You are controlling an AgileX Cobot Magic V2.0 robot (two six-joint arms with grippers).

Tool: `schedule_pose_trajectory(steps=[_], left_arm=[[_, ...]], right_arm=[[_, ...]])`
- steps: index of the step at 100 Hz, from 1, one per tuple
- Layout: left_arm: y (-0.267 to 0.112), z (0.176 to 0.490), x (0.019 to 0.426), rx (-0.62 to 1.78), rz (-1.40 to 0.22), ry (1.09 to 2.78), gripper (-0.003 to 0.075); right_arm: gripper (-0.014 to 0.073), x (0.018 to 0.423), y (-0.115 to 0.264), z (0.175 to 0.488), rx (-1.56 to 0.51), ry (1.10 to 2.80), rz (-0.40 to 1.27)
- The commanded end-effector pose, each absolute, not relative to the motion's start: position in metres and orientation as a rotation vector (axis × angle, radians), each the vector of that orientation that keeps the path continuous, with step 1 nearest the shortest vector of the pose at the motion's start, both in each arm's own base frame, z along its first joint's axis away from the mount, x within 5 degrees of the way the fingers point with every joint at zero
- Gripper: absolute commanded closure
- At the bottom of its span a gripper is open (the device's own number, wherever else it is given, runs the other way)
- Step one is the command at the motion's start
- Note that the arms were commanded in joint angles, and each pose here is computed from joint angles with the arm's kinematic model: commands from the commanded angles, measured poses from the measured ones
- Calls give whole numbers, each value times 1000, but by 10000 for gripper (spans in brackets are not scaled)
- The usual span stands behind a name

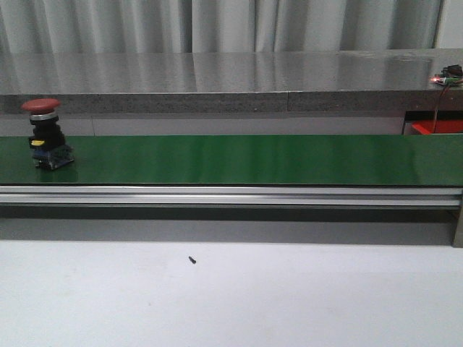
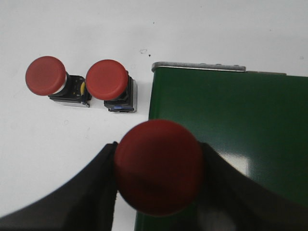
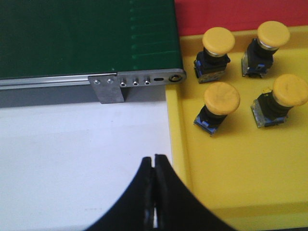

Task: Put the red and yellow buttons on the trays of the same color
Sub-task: 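Grasp another red button from the cluster with the left gripper, then place the red button on the belt and raise the left gripper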

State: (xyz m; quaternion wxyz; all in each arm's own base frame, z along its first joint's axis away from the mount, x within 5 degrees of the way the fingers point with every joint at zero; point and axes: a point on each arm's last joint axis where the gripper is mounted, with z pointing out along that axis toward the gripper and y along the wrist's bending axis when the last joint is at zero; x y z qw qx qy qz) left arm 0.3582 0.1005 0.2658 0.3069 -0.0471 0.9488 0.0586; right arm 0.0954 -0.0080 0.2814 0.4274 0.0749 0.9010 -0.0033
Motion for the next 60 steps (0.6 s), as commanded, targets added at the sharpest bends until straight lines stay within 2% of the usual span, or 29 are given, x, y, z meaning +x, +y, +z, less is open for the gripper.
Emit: schedule_pose_trajectory(steps=[1, 31, 36, 53, 60], left_arm=[[99, 287, 362, -118, 179, 2396, 523], [100, 277, 366, -110, 176, 2427, 502], [100, 276, 366, -102, 169, 2432, 457], [98, 277, 366, -119, 145, 2433, 222], [97, 279, 365, -132, 128, 2425, 171]], right_arm=[[662, 99, -9, 293, 168, 2172, -21], [662, 99, -9, 293, 168, 2172, -21], [662, 99, -9, 293, 168, 2172, -21], [662, 99, -9, 293, 168, 2172, -21], [662, 99, -9, 293, 168, 2172, -21]])
